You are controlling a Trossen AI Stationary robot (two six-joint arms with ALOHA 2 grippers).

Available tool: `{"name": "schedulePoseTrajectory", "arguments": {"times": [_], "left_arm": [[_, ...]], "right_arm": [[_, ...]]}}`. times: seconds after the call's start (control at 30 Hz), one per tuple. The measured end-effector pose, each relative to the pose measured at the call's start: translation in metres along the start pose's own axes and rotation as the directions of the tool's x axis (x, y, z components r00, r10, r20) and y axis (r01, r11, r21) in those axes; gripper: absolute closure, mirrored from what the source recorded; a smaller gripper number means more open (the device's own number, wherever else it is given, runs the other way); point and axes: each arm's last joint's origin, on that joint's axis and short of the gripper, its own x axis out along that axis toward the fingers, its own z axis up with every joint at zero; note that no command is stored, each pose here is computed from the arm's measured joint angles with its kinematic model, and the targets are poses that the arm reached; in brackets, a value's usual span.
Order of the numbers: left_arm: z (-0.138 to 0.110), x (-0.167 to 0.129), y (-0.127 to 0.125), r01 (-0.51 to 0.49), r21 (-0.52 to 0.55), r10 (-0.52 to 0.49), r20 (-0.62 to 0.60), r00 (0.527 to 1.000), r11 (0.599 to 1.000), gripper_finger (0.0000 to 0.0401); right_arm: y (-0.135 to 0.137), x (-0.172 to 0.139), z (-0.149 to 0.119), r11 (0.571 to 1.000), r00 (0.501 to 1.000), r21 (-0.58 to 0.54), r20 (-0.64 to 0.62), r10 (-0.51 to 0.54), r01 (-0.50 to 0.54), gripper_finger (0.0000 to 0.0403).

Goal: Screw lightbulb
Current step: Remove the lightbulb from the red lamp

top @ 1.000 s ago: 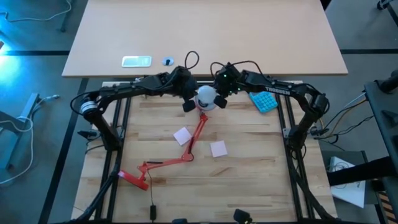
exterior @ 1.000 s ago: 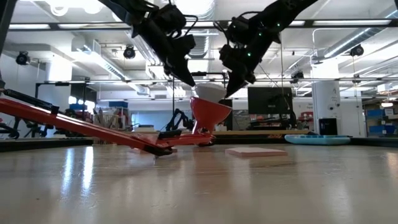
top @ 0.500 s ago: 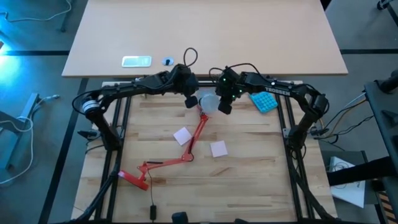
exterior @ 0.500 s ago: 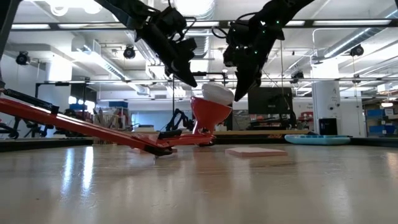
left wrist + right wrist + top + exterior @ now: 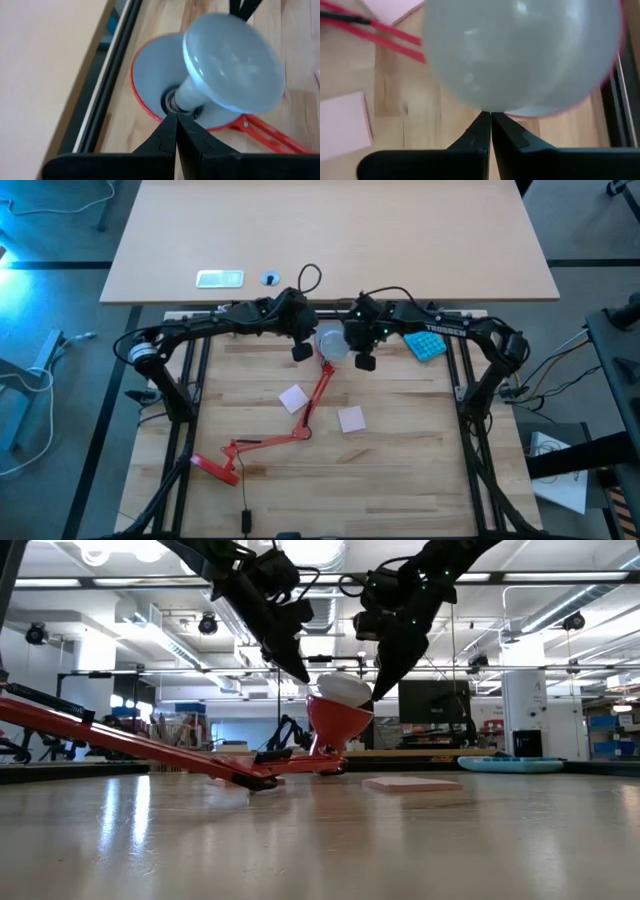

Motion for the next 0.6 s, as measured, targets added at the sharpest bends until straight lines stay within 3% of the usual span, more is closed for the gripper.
{"name": "schedulePoseTrajectory", "arguments": {"times": [0.13,0.33,0.6], "left_arm": [[-0.001,-0.002,-0.002,0.01,0.029,-0.009,-0.017,1.0,1.0,0.0401],[-0.008,-0.002,-0.007,0.037,0.057,-0.033,-0.077,0.997,0.998,0.0401],[-0.029,-0.006,-0.016,0.024,0.036,-0.022,-0.057,0.998,0.999,0.0401]], "right_arm": [[0.007,0.008,0.001,0.994,0.999,-0.11,0.027,-0.028,0.031,0.0376],[0.007,0.013,0.005,0.978,0.992,-0.18,0.082,-0.094,0.108,0.0318],[0.005,0.021,0.011,0.945,0.959,-0.272,0.263,-0.107,0.18,0.0239]]}}
